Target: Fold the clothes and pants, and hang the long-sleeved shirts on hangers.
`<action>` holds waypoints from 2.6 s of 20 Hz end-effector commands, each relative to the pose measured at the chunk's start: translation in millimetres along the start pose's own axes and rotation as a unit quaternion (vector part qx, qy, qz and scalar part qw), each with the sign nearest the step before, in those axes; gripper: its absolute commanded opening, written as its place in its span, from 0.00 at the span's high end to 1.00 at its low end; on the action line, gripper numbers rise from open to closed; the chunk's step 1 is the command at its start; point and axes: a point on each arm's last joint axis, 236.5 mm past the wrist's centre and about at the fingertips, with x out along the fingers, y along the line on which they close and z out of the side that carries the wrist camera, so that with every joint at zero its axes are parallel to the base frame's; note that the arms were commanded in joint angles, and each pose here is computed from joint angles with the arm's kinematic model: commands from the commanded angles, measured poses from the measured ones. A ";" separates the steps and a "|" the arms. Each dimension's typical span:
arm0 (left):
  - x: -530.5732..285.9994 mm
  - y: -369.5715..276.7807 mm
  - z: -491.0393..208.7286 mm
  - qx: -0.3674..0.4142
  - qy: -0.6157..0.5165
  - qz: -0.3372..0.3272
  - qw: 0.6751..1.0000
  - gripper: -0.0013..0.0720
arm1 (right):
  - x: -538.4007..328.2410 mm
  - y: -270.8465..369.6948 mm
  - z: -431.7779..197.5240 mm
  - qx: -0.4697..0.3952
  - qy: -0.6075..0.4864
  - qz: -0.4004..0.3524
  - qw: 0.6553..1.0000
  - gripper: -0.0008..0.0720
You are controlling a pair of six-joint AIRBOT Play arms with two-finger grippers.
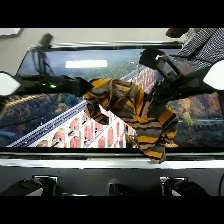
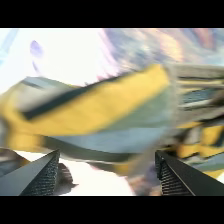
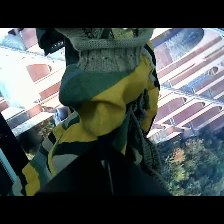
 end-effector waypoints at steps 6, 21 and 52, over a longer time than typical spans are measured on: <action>-21.1 26.8 -51.5 0.235 0.093 -0.018 0.967 0.07 | -0.7 4.1 0.2 -0.077 -0.001 0.008 0.997 0.96; 30.4 4.2 -87.4 0.428 0.133 -0.110 0.887 0.07 | 1.8 36.9 -0.6 -0.136 -0.008 0.084 0.987 0.96; -66.4 -23.5 -57.2 0.440 0.076 -0.028 0.894 0.96 | -96.6 -29.9 -23.9 -0.033 0.007 -0.182 0.983 0.27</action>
